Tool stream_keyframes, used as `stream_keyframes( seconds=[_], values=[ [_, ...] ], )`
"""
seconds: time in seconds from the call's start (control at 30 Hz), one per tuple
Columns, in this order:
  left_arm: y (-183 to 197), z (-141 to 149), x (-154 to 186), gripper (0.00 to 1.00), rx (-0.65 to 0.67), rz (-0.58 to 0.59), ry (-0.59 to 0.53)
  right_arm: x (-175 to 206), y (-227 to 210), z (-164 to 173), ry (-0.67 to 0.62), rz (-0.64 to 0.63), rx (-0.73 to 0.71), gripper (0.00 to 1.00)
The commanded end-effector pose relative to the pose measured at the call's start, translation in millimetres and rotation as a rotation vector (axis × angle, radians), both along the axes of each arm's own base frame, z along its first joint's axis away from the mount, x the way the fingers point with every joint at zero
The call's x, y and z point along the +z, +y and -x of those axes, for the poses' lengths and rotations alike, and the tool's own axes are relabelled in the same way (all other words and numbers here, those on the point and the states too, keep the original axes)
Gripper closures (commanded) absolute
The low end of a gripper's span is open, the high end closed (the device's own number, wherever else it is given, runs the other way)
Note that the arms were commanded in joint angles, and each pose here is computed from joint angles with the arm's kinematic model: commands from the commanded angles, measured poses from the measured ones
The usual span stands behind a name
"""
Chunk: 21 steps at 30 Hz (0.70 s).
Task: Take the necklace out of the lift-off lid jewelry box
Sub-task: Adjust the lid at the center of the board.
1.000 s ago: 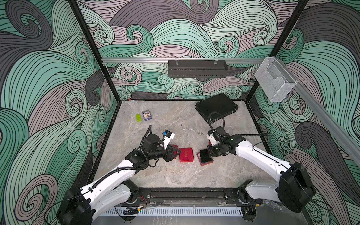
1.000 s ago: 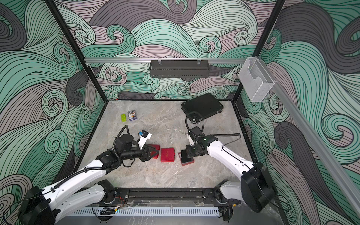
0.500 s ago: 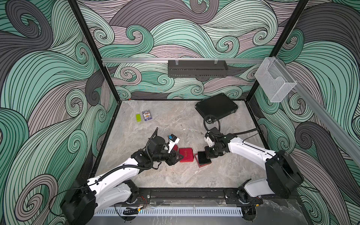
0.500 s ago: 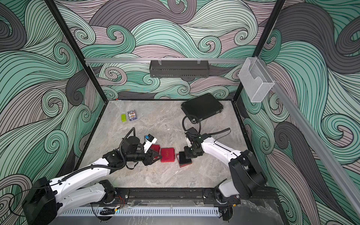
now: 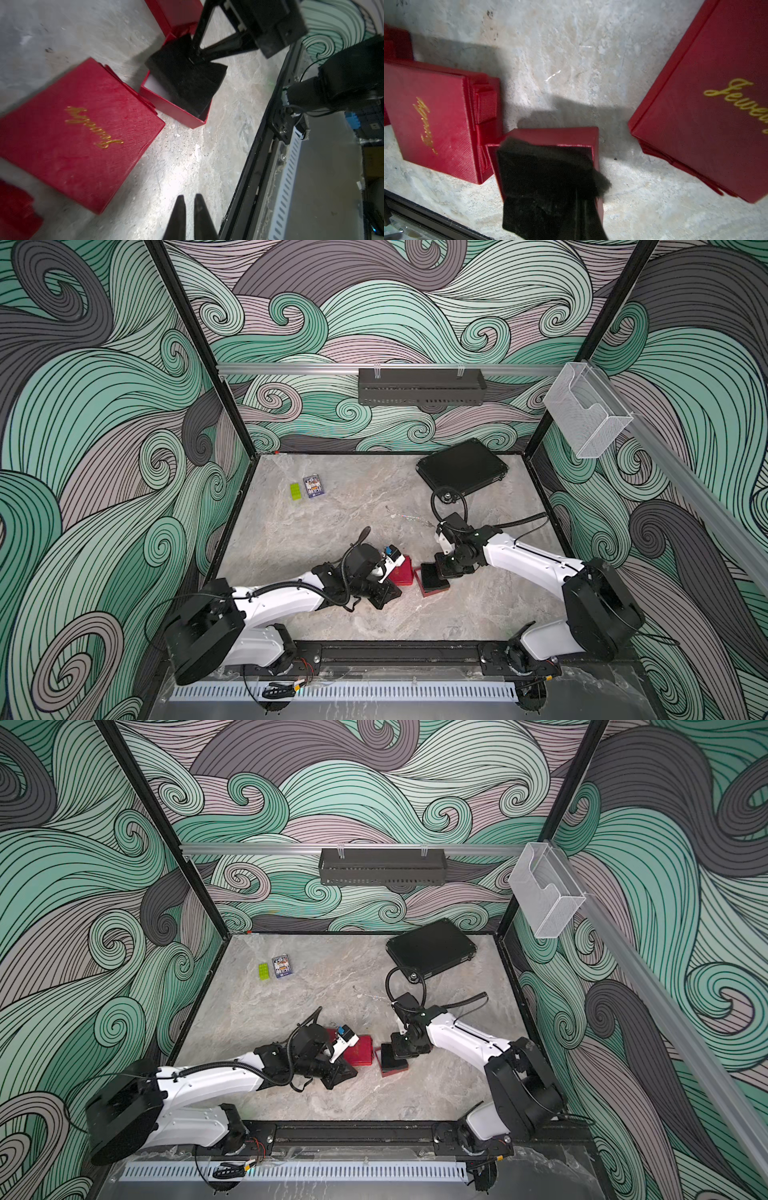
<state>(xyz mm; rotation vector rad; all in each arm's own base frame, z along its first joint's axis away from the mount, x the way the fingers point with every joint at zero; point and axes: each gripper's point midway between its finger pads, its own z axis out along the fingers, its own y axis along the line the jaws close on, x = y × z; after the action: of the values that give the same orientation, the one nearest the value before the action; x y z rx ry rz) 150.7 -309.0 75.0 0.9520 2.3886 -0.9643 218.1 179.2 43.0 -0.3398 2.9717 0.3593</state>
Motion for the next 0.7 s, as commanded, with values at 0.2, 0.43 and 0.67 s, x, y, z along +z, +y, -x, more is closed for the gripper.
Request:
stream_keyframes(
  seconds=[0.2,0.43,0.67],
  values=[
    [-43,-18,-7,1.00,0.038,-0.068,-0.046,3,-14,5,-0.038,0.038,-0.059,1.00],
    [-53,-31,-24,1.00,0.072,-0.184,-0.067,4,-16,13,-0.036,0.023,-0.057,1.00],
    [-61,-48,-31,1.00,0.127,-0.223,-0.085,2,-16,19,-0.022,0.006,-0.060,1.00]
  ],
)
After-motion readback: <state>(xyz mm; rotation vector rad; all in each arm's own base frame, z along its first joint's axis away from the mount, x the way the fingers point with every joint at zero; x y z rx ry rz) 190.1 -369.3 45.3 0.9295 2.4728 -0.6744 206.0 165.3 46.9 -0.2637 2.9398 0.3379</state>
